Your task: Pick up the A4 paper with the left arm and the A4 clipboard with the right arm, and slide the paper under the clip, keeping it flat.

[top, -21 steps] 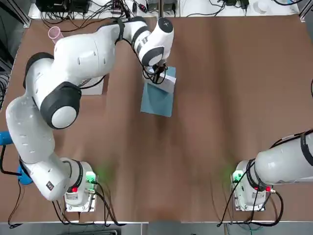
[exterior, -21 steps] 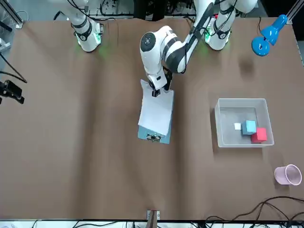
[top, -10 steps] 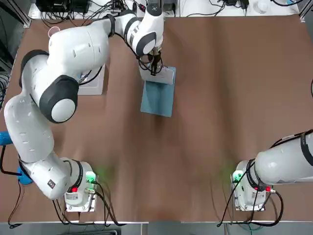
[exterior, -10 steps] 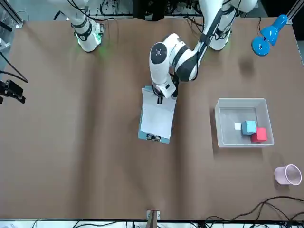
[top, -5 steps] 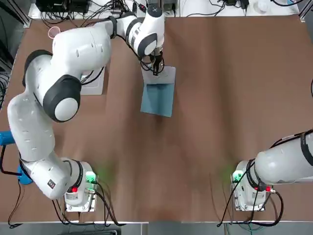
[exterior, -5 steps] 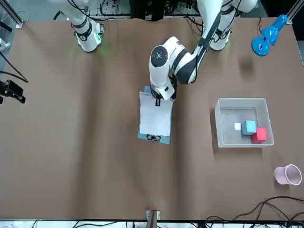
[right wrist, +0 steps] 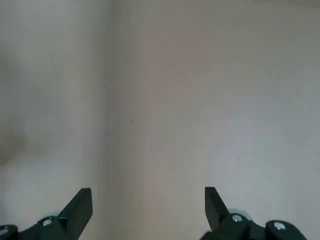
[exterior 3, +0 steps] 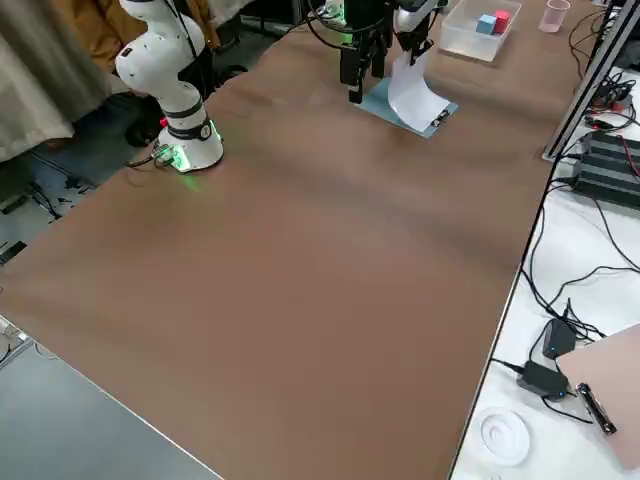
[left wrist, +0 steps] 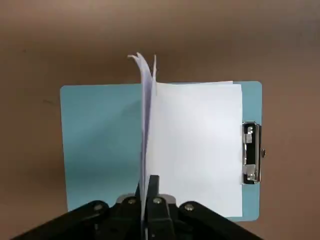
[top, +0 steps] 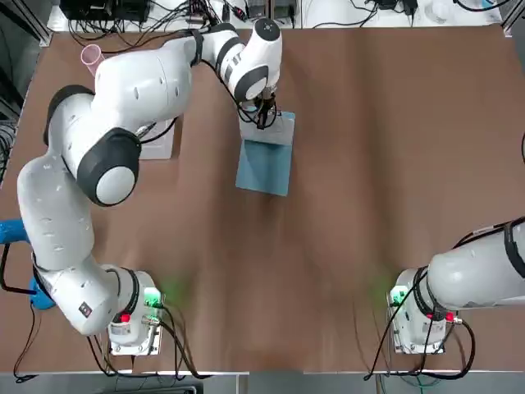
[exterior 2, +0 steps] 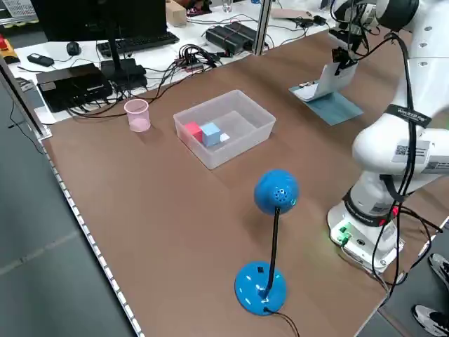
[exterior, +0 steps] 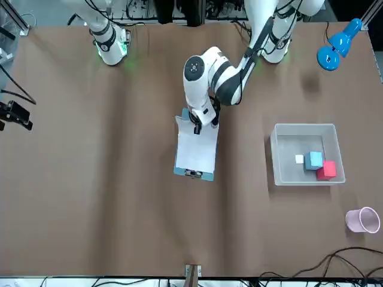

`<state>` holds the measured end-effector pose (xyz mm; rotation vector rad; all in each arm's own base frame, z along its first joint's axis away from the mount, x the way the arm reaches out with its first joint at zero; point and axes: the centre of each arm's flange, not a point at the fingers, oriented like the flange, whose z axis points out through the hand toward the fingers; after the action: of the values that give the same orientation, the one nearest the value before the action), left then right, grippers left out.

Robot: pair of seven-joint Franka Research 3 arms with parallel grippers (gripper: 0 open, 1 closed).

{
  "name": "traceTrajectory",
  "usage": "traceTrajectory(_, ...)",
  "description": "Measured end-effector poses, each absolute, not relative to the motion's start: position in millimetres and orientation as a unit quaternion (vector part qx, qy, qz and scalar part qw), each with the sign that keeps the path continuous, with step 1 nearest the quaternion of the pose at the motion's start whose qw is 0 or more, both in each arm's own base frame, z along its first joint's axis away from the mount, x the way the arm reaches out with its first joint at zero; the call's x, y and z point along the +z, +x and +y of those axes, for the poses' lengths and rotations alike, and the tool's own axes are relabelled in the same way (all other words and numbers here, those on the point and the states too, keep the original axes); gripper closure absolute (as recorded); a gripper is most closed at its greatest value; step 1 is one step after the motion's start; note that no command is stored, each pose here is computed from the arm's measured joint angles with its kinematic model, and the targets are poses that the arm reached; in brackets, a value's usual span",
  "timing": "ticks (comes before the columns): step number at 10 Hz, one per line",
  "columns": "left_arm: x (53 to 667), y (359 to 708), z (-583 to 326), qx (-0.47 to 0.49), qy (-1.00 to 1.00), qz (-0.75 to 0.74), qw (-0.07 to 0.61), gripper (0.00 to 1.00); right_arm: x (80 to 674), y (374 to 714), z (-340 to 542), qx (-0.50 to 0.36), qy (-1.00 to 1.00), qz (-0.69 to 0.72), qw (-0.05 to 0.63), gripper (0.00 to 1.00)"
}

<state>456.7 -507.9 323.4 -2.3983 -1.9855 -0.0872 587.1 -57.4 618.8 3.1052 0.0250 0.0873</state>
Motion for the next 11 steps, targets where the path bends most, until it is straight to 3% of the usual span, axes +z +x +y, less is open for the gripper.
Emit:
traceTrajectory(2,324,456,-509,-0.029,-0.771,-0.636,0.013,0.98,619,587,-57,0.028,0.999,0.008,0.018,0.0)
traceTrajectory(8,335,461,-509,-0.032,-0.788,-0.615,0.004,0.11,616,586,-57,0.022,1.0,0.008,0.017,0.0)
traceTrajectory(9,348,464,-507,-0.034,-0.79,-0.612,-0.001,0.01,616,586,-57,0.022,1.0,0.008,0.017,0.0)
traceTrajectory(11,384,464,-499,-0.041,-0.801,-0.597,-0.003,0.0,616,586,-57,0.022,1.0,0.008,0.017,0.0)
